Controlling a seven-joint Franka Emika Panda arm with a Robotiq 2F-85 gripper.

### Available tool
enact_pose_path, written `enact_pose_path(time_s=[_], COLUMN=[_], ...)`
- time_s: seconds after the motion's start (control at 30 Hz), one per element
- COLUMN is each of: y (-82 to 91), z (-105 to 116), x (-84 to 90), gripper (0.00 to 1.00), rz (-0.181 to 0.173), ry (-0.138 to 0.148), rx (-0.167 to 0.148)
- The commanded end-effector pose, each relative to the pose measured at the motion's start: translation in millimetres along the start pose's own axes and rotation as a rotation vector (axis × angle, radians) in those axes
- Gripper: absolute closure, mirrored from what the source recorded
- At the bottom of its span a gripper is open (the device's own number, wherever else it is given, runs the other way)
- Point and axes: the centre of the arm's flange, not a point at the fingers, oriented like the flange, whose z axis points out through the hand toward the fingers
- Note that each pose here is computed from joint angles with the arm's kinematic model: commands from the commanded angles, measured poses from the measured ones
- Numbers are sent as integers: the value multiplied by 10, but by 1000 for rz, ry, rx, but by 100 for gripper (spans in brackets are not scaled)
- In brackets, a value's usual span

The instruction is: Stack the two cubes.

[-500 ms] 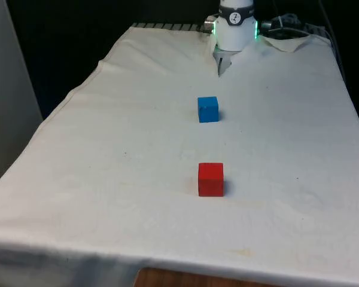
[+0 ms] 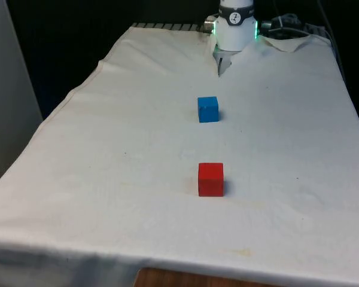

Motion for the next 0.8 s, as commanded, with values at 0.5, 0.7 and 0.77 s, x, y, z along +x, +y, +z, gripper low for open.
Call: enact_pose_path(time_s=[0.5,0.7,0.77], y=[104,194,213], z=[-1,11,14], x=[367,536,579], gripper=[0,0,0], rz=[12,20,21], ry=[29,38,42], rx=[-14,-18,-20])
